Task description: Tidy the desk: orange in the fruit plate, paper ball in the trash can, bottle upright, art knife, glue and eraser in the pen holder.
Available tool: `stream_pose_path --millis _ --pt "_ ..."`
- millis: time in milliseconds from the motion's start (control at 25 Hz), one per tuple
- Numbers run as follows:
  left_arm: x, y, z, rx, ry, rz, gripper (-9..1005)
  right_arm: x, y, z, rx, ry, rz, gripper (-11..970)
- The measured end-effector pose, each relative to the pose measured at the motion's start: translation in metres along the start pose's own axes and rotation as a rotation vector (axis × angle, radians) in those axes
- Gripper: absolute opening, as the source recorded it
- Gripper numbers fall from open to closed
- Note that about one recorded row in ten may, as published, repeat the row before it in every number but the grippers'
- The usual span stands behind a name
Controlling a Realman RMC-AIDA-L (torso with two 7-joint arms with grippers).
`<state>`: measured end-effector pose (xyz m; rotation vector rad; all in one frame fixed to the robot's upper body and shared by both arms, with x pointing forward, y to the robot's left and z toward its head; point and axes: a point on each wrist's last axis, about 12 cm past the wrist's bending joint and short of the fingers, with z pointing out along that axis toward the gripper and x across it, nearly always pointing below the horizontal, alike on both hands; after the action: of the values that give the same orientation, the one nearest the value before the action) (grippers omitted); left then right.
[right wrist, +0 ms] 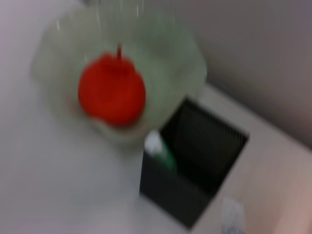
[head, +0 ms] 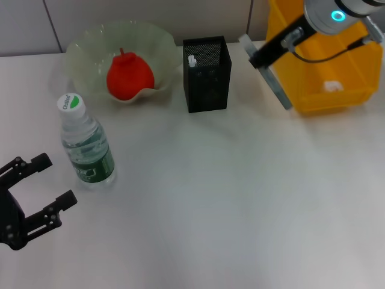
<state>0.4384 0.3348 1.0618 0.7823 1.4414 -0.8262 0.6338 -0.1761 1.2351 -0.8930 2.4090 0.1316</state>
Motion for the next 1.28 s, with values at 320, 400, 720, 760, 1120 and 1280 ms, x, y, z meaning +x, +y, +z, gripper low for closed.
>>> stream_pose_path --millis 320,400,720,760,1120,1280 --pt "0.001 0.0 -0.001 -0.015 -0.007 -0.019 785 -0.017 0.001 0.009 0.009 -0.175 -0.029 157" --pt "0.001 0.0 -0.002 -0.017 -0.007 -0.03 785 -0.021 0.003 0.011 0.011 -0.216 -0.038 164" --pt "0.001 0.001 -0.005 -0.033 -0.009 -0.037 785 -0.029 0.006 0.022 0.03 -0.351 -0.038 188" --pt "0.001 0.001 -0.005 -0.034 -0.009 -0.037 785 -0.028 0.006 0.024 0.027 -0.362 -0.037 191" --pt "0.0 0.002 -0.004 -0.034 -0.008 -0.035 785 -0.015 0.003 0.045 0.032 -0.467 -0.055 219" --pt "0.0 0.002 -0.004 -0.036 -0.008 -0.041 785 -0.006 0.001 0.056 0.07 -0.495 -0.055 231"
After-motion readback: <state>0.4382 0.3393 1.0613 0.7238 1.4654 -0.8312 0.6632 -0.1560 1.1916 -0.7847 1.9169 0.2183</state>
